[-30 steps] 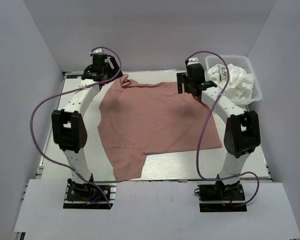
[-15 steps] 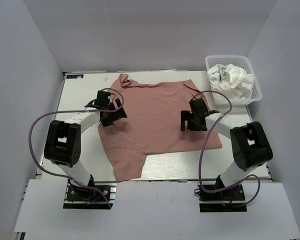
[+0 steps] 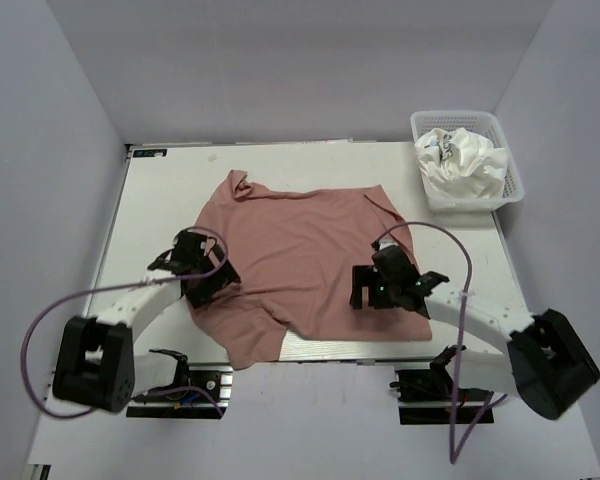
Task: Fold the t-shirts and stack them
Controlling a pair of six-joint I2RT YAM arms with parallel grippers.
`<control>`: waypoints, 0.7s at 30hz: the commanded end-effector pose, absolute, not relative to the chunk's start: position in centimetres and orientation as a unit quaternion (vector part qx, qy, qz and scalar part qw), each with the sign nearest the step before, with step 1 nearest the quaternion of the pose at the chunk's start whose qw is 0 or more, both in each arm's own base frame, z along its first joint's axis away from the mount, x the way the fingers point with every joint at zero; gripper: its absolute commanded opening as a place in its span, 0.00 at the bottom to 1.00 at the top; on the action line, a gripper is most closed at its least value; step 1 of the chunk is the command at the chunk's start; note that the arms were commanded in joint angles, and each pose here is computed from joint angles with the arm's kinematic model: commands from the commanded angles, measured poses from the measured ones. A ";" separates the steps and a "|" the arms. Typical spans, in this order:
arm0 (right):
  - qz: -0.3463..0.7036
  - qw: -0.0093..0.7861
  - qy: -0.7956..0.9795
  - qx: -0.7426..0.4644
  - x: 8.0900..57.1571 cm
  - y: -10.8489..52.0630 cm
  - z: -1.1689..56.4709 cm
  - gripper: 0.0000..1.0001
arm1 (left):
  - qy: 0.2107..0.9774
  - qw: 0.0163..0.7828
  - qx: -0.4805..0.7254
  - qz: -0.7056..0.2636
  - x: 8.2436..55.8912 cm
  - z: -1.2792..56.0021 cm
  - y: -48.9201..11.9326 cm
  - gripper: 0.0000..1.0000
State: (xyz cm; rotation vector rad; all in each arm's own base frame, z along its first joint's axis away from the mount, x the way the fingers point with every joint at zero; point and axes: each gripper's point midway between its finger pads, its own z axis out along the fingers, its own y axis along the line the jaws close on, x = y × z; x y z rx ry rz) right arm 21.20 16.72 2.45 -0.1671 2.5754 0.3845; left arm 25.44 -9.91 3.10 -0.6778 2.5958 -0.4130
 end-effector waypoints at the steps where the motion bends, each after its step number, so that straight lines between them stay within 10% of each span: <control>1: 0.152 0.192 0.968 -0.043 15.6 16.4 2.4 0.90 | 0.937 0.147 -0.303 -0.091 19.0 2.7 -7.7 1.00; 14: 0.012 0.482 0.876 -0.012 30.6 16.5 19.1 0.90 | 0.911 0.311 -0.235 -0.133 32.5 13.9 -9.5 1.00; 21: -0.134 0.399 0.907 -0.033 39.2 16.1 13.4 0.90 | 0.920 0.298 -0.191 -0.169 39.9 11.5 -12.8 1.00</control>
